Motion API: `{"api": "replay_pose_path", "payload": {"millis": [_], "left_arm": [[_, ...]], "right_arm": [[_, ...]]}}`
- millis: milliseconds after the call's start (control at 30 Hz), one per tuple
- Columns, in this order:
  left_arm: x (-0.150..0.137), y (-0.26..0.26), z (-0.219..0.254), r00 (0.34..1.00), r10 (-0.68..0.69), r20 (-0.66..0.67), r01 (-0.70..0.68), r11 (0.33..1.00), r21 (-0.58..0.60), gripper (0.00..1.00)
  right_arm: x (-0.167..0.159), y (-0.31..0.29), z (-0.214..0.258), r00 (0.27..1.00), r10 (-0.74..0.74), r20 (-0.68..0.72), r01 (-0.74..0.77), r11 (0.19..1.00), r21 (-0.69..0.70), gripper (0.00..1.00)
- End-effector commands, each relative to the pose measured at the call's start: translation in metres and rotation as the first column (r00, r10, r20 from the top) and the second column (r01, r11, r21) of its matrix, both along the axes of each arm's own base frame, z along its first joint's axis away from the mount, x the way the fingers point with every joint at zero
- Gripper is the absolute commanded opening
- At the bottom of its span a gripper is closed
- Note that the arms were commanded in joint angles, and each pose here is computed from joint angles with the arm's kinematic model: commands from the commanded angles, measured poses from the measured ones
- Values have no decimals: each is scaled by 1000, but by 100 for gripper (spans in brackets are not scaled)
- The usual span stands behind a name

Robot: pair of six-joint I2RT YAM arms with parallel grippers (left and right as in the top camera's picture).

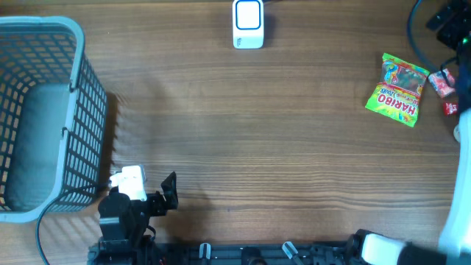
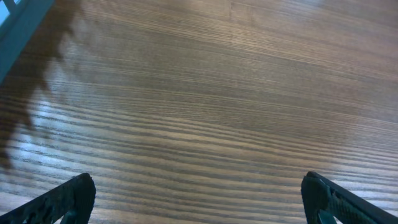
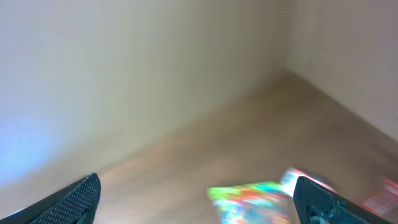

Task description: Scan the item barcode

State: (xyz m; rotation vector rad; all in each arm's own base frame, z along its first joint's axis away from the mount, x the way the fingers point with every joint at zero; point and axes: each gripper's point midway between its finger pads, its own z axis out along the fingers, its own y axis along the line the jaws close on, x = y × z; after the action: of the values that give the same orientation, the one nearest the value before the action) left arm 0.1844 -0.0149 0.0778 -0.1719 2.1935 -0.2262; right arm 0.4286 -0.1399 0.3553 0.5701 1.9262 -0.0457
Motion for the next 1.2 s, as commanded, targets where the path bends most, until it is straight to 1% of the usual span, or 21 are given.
{"api": "replay_pose_path", "payload": {"millis": [0,33,133,233,333,400,467,533,633,667,800,900,967,1000,1067,1167], "left_arm": [[0,1,-4,1000,9,-4,-9,1000,-3,100],[0,1,-3,1000,8,-4,-8,1000,-4,100],[0,1,-4,1000,9,-4,-9,1000,-3,100],[0,1,-4,1000,9,-4,-9,1000,-3,100],[0,1,-4,1000,9,-4,-9,1000,-3,100],[0,1,-4,1000,9,-4,-9,1000,-3,100],[0,1,-4,1000,9,-4,-9,1000,-3,100],[0,1,-4,1000,9,-4,-9,1000,-3,100],[0,1,-4,1000,9,-4,-9,1000,-3,100],[0,1,-4,1000,9,-4,-9,1000,-3,100],[0,1,-3,1000,8,-4,-8,1000,-4,100],[0,1,-4,1000,9,-4,-9,1000,-3,100],[0,1,-3,1000,8,-4,-8,1000,-4,100],[0,1,-4,1000,9,-4,-9,1000,-3,100],[0,1,-4,1000,9,-4,-9,1000,-3,100],[0,1,-4,1000,9,-4,-9,1000,-3,100]], "right_arm": [[-52,106,69,904,391,175,-408,910,76,100],[-77,115,89,889,404,213,-423,905,49,100],[-108,123,116,868,410,279,-425,905,-8,100],[-115,125,122,863,412,293,-425,905,-20,100],[-114,124,102,885,404,231,-422,906,33,100],[-115,132,98,874,427,230,-446,894,35,100],[-119,141,107,850,447,280,-462,887,-16,100],[-133,150,117,817,447,363,-445,891,-93,100],[-169,160,114,747,449,490,-391,893,-222,100],[-185,165,106,698,479,532,-378,878,-295,100],[-223,162,62,589,475,654,-286,879,-381,100],[-235,160,34,548,471,691,-248,881,-404,100],[-234,156,11,552,452,701,-226,890,-396,100],[-231,154,-3,567,440,697,-220,896,-386,100],[-220,149,-35,605,418,678,-218,905,-364,100],[-198,145,-92,683,391,617,-250,919,-306,100]]}}
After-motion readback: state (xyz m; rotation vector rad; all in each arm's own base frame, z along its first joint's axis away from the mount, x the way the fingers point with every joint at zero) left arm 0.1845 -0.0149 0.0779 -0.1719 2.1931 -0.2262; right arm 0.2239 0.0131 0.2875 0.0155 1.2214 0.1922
